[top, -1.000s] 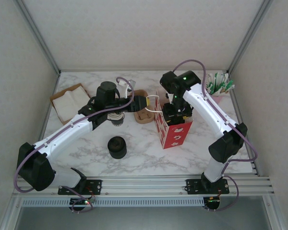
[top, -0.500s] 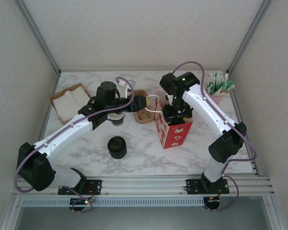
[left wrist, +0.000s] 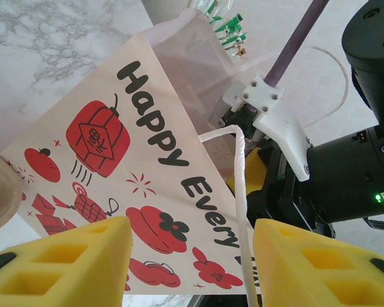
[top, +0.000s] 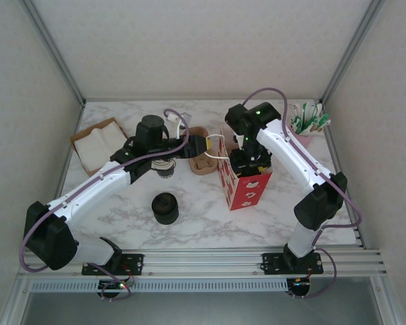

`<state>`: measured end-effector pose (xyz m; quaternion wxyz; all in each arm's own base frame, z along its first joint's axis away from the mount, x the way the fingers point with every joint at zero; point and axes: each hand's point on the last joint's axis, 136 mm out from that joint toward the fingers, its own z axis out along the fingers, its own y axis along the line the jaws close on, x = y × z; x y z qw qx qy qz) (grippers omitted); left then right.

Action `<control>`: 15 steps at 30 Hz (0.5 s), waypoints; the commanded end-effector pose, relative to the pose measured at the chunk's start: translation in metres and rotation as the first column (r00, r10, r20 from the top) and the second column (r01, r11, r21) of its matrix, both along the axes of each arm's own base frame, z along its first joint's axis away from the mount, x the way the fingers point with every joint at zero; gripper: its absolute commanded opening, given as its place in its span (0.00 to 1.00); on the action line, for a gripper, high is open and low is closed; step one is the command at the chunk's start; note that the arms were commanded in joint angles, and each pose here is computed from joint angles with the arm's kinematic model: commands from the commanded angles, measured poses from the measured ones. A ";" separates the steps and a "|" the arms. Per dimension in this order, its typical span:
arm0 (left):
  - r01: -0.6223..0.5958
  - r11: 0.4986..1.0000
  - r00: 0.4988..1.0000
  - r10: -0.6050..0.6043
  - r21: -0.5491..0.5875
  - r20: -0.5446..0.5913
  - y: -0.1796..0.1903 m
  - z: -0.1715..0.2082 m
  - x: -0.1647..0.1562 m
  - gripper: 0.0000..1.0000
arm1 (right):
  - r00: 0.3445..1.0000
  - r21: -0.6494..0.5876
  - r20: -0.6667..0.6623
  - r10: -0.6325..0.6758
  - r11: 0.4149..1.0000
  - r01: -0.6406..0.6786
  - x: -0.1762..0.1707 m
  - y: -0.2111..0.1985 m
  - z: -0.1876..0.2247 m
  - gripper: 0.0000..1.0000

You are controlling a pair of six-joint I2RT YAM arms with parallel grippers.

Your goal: Pack the takeout coffee

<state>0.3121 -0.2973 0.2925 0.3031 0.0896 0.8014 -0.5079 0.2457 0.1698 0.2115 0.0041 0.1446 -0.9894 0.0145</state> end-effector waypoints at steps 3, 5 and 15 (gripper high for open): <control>-0.008 1.000 1.000 0.008 -0.011 0.025 0.003 0.007 0.003 0.52 | 1.000 -0.001 -0.027 0.003 1.000 -0.003 -0.004 -0.002 -0.002 0.68; -0.008 1.000 1.000 0.009 -0.013 0.025 0.003 0.007 0.004 0.52 | 1.000 -0.001 -0.030 0.002 1.000 -0.002 -0.004 -0.002 -0.003 0.68; -0.007 1.000 1.000 0.007 -0.010 0.024 0.004 0.006 0.003 0.52 | 0.999 -0.003 -0.034 0.000 1.000 0.000 -0.004 -0.002 -0.004 0.68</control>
